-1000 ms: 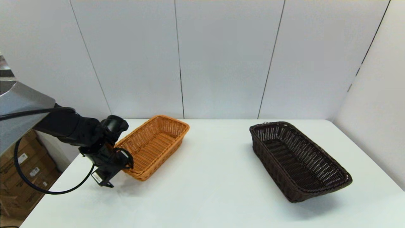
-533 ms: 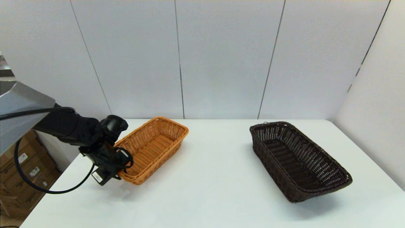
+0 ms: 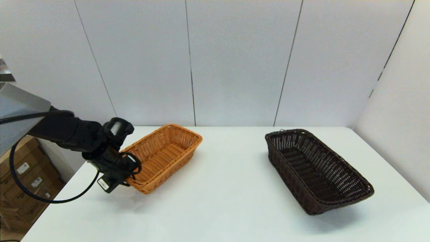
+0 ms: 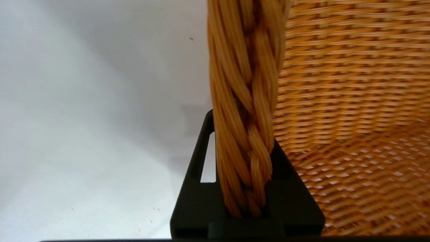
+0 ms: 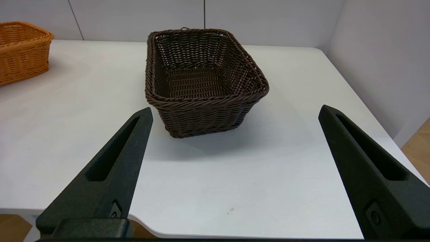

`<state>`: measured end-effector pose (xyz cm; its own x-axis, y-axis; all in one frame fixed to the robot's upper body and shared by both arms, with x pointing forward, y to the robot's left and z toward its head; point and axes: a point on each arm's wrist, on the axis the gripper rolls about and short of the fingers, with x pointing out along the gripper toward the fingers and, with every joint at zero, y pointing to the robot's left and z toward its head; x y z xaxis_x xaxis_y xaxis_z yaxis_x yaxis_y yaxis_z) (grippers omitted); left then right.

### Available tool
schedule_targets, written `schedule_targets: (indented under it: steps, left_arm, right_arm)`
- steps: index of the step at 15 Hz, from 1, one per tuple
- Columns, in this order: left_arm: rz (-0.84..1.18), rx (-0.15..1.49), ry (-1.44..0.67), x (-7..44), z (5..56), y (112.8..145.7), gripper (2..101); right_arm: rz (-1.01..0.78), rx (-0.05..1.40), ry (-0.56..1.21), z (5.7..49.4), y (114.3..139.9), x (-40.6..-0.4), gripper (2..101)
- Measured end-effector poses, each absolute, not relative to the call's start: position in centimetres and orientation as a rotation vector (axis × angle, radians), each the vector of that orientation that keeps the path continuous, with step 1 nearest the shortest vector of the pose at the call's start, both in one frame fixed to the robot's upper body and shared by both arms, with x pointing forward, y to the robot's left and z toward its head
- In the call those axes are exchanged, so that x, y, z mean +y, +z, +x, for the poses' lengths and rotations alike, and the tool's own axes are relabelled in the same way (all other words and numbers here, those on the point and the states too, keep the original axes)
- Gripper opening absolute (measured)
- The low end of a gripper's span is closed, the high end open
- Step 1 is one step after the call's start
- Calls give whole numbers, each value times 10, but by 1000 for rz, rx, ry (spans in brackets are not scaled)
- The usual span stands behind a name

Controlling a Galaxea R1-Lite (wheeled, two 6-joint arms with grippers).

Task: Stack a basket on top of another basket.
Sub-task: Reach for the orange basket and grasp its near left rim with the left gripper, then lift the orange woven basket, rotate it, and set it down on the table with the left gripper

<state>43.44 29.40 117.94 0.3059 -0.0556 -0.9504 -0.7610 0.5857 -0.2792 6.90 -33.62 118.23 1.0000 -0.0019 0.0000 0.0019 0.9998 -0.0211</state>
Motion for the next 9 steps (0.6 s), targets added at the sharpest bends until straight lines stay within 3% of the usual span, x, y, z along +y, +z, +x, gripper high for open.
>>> schedule_targets:
  steps: [9]
  left_arm:
    - [-966,1056,304,294,415,1238,155]
  right_arm:
    - [-21,0,-1,69,1182,-336,980]
